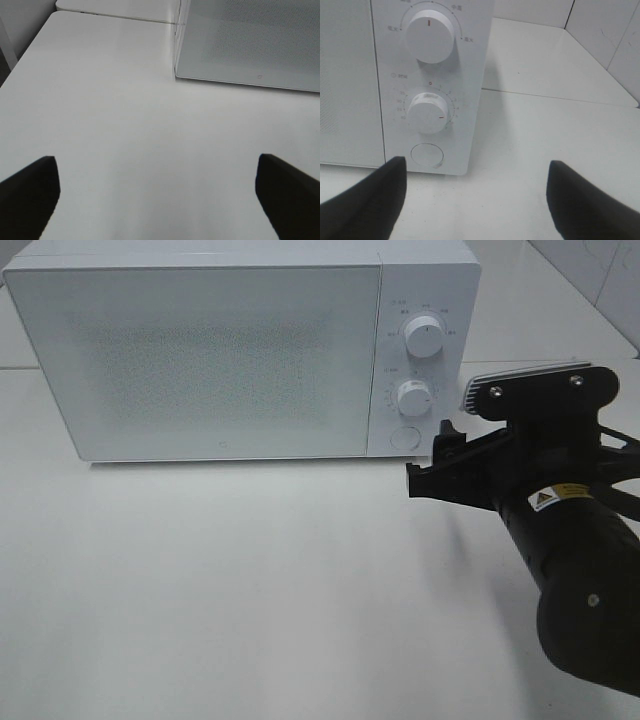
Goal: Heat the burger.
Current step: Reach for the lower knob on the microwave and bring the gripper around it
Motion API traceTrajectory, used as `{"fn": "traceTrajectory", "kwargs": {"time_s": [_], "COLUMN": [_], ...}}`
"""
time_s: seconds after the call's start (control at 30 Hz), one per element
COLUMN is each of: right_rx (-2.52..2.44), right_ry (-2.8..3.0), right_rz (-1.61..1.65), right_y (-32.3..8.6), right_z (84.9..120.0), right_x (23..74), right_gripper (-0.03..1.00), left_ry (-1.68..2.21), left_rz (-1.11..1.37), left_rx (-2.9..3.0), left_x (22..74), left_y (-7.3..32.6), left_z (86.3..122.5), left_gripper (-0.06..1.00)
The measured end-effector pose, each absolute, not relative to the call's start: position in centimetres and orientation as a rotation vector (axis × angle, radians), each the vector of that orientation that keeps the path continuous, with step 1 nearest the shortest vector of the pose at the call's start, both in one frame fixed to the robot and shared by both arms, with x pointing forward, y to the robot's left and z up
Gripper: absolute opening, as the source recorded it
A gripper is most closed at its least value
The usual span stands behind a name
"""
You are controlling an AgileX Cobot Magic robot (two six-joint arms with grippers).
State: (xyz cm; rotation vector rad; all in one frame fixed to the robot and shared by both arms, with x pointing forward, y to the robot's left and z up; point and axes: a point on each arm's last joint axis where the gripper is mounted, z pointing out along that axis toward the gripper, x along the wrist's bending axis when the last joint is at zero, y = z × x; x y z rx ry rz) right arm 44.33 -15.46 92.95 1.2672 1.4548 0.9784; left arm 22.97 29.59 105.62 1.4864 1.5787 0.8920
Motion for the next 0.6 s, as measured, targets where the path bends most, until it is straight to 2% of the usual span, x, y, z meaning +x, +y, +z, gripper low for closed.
{"fn": "traceTrajectory", "kwargs": {"time_s": [0.6], "right_rx": [1.328], "right_ry": [1.413], "right_rz": [1.043], "right_y": [-14.1], "right_z": [92.6], "right_x": [45.3], "right_gripper": [0.73], "left_ry": [1.579], "left_rz": [0.892], "left_rx": [1.486], "left_x": [23.0], "left_y": [29.6], "left_z": [105.6], "left_gripper": [0.99]}}
